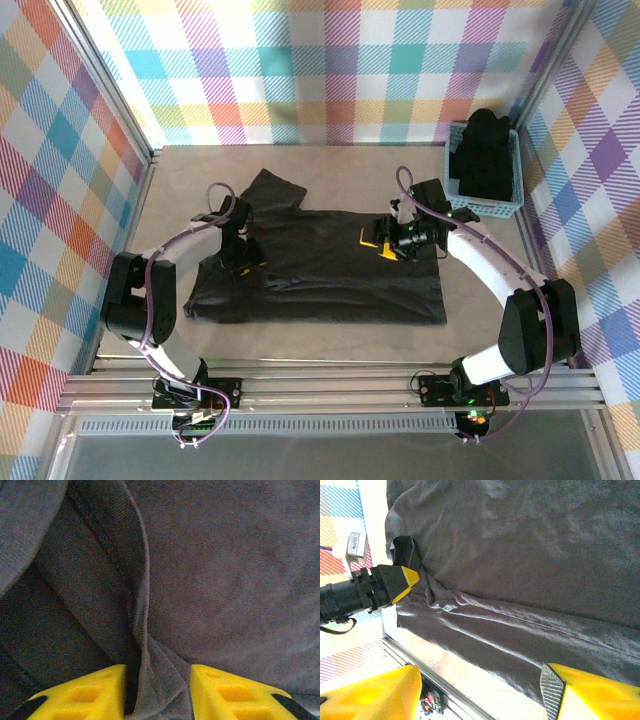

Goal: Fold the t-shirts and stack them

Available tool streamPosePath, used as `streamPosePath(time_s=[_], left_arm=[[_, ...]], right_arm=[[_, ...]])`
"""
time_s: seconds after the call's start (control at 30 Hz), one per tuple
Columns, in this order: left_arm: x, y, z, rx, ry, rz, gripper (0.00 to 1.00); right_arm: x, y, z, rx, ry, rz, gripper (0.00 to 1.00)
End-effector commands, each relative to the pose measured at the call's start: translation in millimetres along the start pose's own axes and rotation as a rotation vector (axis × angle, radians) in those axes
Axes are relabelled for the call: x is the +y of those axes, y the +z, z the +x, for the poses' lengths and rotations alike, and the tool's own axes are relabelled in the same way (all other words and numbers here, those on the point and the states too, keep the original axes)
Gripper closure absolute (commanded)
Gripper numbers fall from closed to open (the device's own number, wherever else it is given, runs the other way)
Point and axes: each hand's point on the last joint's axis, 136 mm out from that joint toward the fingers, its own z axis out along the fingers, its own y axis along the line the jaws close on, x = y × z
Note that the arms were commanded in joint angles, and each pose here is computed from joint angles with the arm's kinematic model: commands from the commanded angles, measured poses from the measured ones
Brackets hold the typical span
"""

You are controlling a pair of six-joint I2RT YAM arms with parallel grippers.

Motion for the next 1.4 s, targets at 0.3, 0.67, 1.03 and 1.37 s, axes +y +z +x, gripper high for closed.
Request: streamPosePath(time_s=[0.3,0.67,1.03,1.37], left_arm=[[-30.5,-10.2,-0.1,0.005,0.047,0.061,0.98],[-62.7,1.3,-5.3,0.044,0.162,0.013,1.0],[-81.7,13.9,-14.2,0.024,0.178,-0.013,1.0],[-111.6,26.8,-20.7,0.012,0.221,0.056,0.99]], right_arm=[[-1.0,3.3,2.4,0.006,0.007,-0.007,0.39],[-7.1,5.2,7.5,0.021,0.032,0.009,0.41],[-9.9,7.8,11.0,0.031,0.041,0.005,0.42],[-12.9,10.2,14.9,0.046,0.053,0.002,0.42]])
